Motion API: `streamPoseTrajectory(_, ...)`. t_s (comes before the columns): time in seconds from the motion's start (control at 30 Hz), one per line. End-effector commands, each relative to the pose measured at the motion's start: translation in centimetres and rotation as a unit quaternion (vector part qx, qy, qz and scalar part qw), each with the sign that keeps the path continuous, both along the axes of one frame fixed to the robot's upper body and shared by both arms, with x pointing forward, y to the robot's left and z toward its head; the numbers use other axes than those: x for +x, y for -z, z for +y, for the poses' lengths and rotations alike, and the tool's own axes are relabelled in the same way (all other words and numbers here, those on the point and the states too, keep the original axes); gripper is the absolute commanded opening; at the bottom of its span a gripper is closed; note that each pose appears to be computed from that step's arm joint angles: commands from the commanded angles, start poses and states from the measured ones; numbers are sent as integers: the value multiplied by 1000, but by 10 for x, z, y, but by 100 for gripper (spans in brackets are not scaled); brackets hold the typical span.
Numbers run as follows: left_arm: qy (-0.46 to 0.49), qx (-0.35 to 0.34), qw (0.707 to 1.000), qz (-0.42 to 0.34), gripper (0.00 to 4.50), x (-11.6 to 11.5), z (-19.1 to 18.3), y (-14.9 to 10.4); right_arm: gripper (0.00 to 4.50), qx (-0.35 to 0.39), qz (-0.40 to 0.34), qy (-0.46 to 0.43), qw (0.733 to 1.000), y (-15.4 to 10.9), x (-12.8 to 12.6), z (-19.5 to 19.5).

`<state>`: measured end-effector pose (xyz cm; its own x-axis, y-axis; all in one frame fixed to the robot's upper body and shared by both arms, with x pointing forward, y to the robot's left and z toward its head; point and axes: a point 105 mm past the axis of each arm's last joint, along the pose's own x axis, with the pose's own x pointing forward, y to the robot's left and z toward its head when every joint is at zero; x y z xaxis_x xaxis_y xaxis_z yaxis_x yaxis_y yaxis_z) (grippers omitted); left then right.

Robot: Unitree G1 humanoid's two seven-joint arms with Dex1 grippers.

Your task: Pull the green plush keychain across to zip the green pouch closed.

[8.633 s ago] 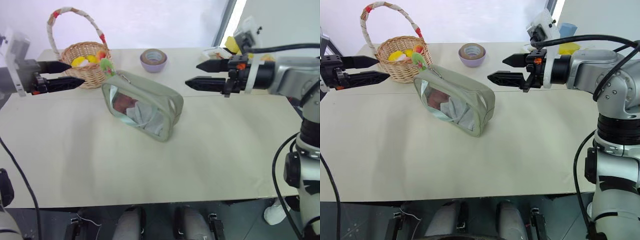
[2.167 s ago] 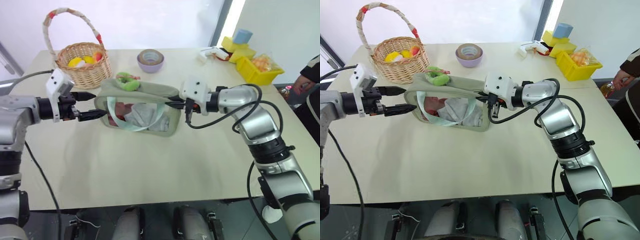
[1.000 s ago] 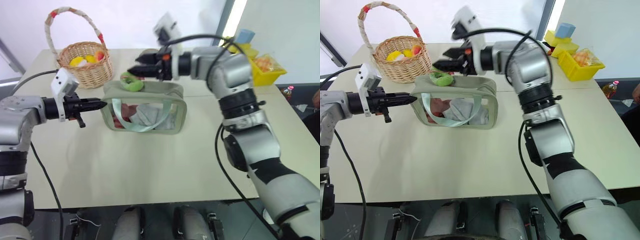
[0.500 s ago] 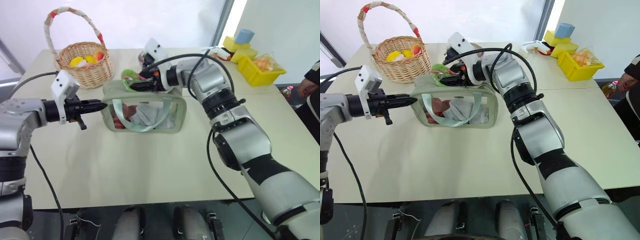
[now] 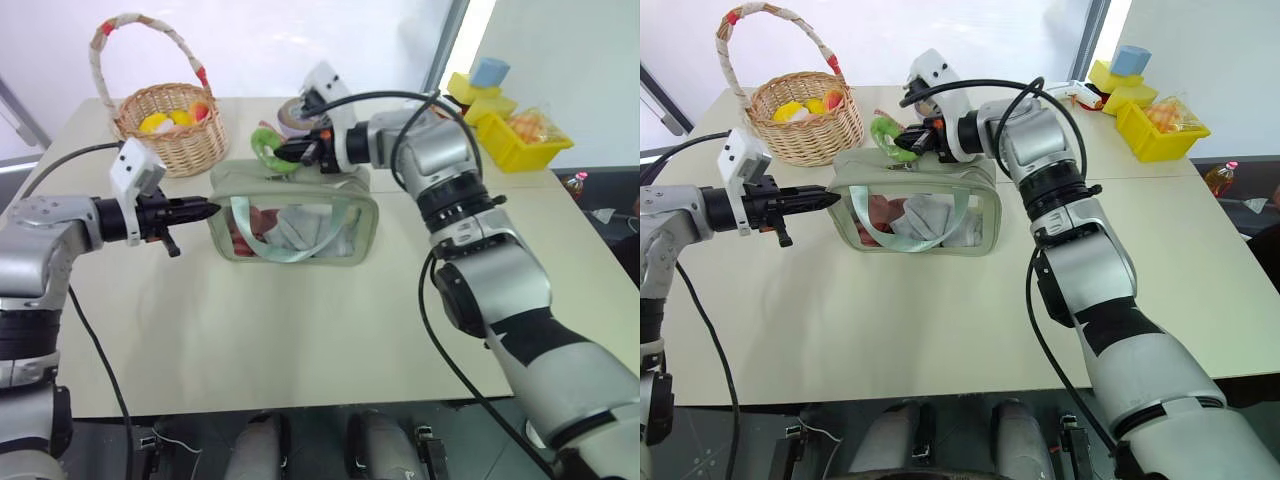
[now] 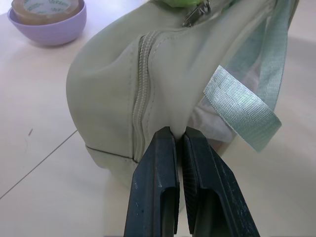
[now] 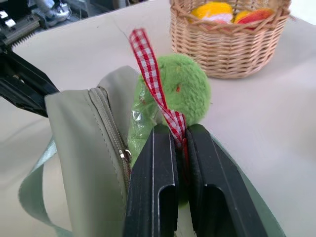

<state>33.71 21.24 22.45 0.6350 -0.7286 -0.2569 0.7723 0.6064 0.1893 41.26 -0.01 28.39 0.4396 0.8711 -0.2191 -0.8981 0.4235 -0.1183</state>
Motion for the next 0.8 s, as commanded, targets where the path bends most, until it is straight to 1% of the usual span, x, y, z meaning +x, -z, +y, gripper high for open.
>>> streamPoseTrajectory(0.03,6,1,1000,-15,0,0,-3,-8,5,46,-52,27,997,-41,-4,-19)
streamPoseTrajectory(0.07,6,1,1000,-15,0,0,-2,-8,5,54,-58,46,996,-47,-3,-28)
streamPoseTrajectory(0.13,3,3,1000,-13,0,-1,-1,-7,5,46,-79,82,992,-52,-2,-45)
streamPoseTrajectory(0.27,-4,11,1000,-7,0,-4,4,-2,5,-14,-134,183,974,-50,-4,-101)
streamPoseTrajectory(0.33,-8,11,1000,-6,0,-4,6,-1,5,-55,-164,245,954,-45,-7,-132)
streamPoseTrajectory(0.47,-15,7,1000,-6,0,-1,6,0,5,-76,-178,331,923,-42,-13,-171)
streamPoseTrajectory(0.53,-15,4,1000,-5,0,-1,6,0,5,-101,-187,361,908,-37,-17,-187)
streamPoseTrajectory(0.57,-15,3,1000,-4,0,0,6,1,5,-105,-176,382,901,-28,-18,-197)
streamPoseTrajectory(0.63,-16,2,1000,-3,0,2,5,2,5,-116,-141,412,893,3,-19,-212)
streamPoseTrajectory(0.67,-16,1,1000,-3,0,2,4,3,5,-120,-124,423,890,20,-19,-216)
streamPoseTrajectory(0.7,-15,1,1000,-2,0,3,4,3,5,-122,-116,428,888,29,-20,-217)
streamPoseTrajectory(0.73,-14,0,1000,-2,0,3,2,4,5,-124,-98,427,890,49,-20,-215)
streamPoseTrajectory(0.8,-9,-1,1000,-2,0,4,-1,4,5,-105,-34,435,894,91,-19,-210)
